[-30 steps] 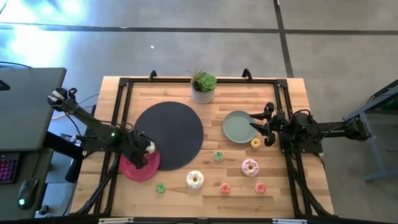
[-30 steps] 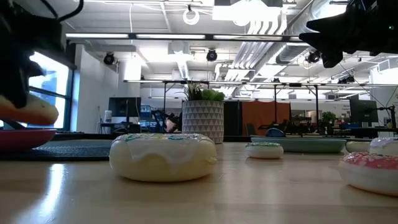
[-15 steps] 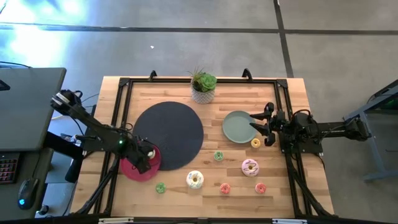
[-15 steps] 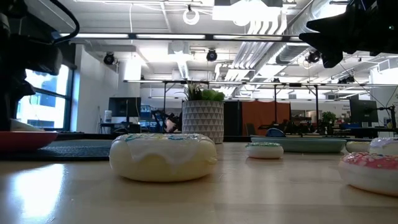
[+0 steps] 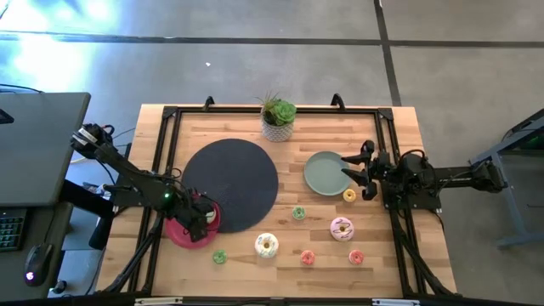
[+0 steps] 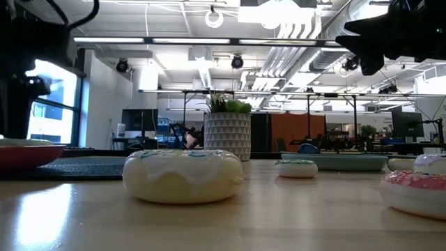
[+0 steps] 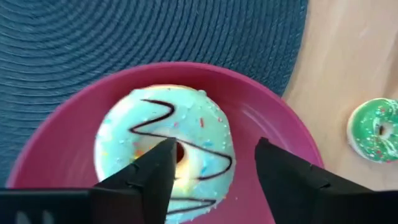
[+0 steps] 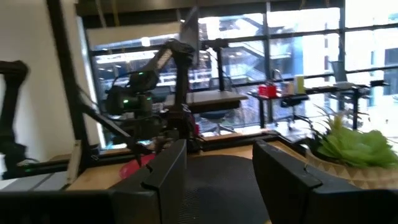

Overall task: Pick & Place donuts
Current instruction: Put the large white donut on the red plate

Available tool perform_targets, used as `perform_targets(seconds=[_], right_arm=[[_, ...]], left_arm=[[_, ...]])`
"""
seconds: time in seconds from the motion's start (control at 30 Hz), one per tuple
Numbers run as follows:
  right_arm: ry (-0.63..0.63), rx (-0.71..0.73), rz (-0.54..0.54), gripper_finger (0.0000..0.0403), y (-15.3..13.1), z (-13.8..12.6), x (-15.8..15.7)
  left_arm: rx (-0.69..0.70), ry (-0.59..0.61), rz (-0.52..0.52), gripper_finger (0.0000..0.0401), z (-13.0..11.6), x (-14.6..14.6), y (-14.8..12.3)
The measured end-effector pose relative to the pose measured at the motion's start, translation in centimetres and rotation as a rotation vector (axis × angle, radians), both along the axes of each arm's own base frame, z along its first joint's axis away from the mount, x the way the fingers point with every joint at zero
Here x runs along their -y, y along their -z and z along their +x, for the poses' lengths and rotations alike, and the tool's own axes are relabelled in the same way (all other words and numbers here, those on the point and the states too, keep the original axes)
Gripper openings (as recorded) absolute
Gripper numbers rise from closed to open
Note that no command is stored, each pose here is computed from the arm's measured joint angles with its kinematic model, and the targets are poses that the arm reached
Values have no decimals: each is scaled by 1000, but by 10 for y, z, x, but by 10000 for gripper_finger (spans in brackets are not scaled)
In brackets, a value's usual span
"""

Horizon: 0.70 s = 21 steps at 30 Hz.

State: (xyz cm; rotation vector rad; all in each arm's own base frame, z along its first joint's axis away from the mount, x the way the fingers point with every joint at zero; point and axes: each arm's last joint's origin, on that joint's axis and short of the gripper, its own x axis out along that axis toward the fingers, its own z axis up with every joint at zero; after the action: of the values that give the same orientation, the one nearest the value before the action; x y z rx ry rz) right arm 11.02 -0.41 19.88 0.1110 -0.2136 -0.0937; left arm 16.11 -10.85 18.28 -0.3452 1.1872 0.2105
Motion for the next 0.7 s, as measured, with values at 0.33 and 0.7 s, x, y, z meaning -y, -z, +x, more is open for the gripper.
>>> perform_targets(seconds=[0.33,0.7], right_arm=[[-112,33,-44,173,-10,5,-3],[-206,-209,-7,173,-23,51,-6]], left_arm=[[148,33,106,232,15,6,-40],[401,-34,63,232,63,8,-38]])
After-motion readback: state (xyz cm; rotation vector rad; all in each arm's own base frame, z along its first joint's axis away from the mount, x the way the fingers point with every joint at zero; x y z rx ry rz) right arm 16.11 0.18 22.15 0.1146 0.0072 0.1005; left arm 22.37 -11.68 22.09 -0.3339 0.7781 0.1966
